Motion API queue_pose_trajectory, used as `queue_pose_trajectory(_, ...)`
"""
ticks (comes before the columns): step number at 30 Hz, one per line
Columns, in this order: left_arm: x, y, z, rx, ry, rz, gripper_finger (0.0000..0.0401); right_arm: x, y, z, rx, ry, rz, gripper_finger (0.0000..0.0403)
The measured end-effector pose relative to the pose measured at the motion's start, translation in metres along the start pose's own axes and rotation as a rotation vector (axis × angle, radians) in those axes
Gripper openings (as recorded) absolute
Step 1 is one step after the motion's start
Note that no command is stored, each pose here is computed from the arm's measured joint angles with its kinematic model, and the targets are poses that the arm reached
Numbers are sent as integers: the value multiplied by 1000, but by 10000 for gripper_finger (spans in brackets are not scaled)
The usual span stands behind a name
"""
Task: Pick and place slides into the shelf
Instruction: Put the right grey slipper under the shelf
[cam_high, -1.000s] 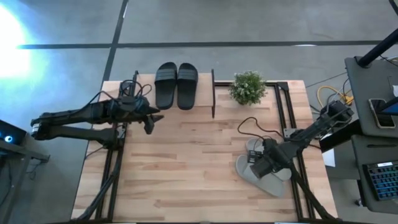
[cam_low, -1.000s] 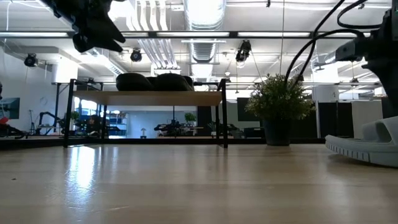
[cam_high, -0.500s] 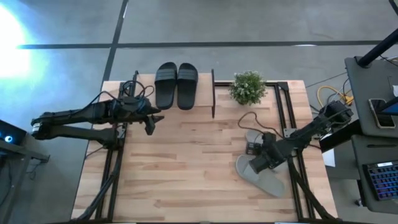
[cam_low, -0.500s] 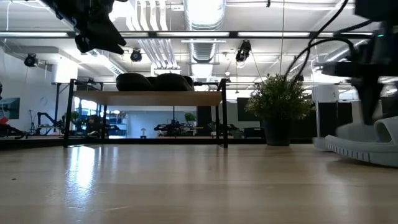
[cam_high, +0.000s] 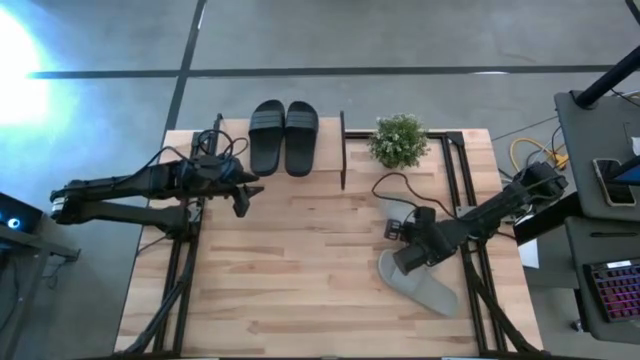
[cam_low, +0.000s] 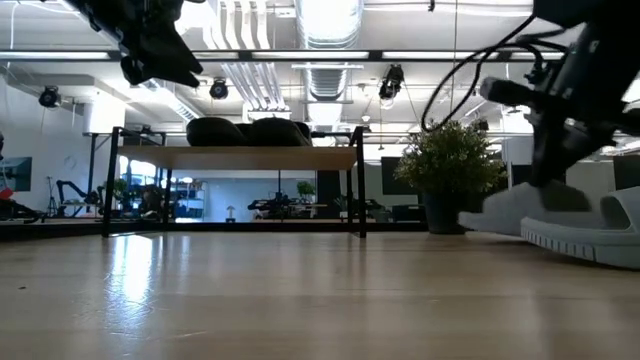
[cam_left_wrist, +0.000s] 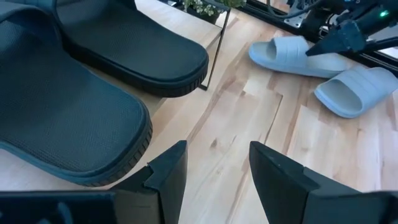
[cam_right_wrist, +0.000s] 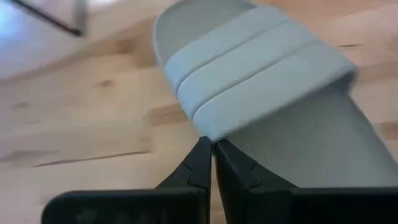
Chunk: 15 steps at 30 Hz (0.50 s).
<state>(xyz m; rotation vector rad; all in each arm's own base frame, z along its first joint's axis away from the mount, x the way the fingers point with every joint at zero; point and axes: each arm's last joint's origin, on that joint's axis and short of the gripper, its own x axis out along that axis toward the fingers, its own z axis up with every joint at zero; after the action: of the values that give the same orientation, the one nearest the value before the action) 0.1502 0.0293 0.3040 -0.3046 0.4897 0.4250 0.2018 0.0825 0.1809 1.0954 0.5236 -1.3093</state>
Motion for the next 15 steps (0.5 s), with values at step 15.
queue_pose_trajectory(15,1,-1,3,-2,-4,-1,159,-36,79,14,113,78,295,9)
